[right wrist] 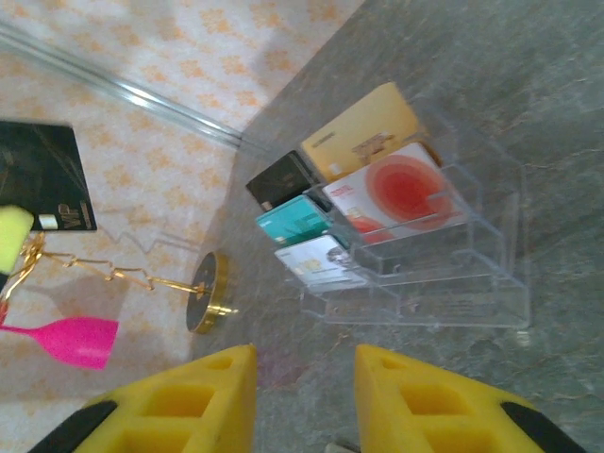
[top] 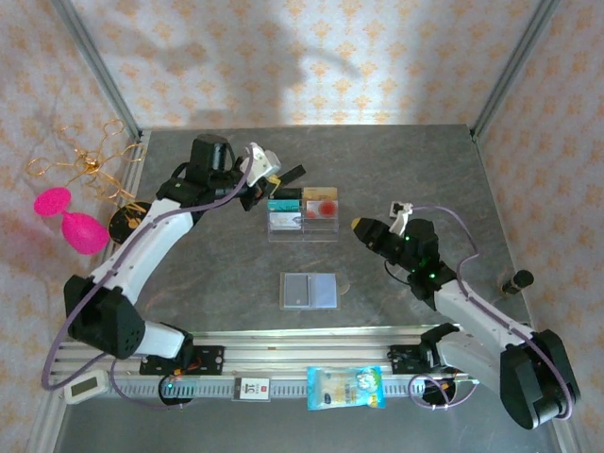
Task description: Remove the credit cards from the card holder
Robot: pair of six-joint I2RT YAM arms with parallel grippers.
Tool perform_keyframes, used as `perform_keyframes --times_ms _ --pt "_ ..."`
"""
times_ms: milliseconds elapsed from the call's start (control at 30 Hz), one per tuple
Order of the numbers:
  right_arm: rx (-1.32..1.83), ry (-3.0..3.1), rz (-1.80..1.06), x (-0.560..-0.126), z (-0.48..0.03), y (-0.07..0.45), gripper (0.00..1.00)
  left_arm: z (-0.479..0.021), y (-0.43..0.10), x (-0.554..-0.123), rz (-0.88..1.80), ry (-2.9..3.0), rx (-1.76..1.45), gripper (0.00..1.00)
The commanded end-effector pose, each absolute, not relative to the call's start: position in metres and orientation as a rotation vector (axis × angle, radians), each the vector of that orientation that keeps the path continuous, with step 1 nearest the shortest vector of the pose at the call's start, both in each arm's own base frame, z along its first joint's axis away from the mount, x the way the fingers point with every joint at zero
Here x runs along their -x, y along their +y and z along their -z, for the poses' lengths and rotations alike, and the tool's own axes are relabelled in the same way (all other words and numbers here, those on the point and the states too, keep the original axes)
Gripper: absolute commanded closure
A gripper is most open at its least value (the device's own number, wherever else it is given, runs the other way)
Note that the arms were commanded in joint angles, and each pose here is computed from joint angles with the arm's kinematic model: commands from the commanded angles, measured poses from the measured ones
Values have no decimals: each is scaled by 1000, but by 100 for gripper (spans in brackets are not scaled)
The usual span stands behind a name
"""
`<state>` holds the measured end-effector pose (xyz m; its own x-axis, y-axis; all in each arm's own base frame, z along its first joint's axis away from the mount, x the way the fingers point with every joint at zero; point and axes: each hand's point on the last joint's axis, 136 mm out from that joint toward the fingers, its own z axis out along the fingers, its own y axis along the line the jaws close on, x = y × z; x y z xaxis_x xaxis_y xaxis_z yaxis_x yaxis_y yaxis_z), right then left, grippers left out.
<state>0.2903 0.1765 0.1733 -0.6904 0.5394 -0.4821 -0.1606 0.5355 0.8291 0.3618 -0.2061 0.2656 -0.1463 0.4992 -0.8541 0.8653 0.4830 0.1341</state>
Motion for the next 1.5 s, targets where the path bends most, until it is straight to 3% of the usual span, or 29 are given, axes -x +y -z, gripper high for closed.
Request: perform_keyframes --times_ms 0,567,1467 --pt "-298 2034 -1201 -297 -175 174 68 -243 -209 -349 511 1761 -1357 100" --pt "-328 2146 -1103 -352 -157 173 68 -190 -183 -416 446 1841 -1561 100" --pt "-331 2161 -1098 -378 -156 179 67 -162 -180 -438 459 1879 -1599 100"
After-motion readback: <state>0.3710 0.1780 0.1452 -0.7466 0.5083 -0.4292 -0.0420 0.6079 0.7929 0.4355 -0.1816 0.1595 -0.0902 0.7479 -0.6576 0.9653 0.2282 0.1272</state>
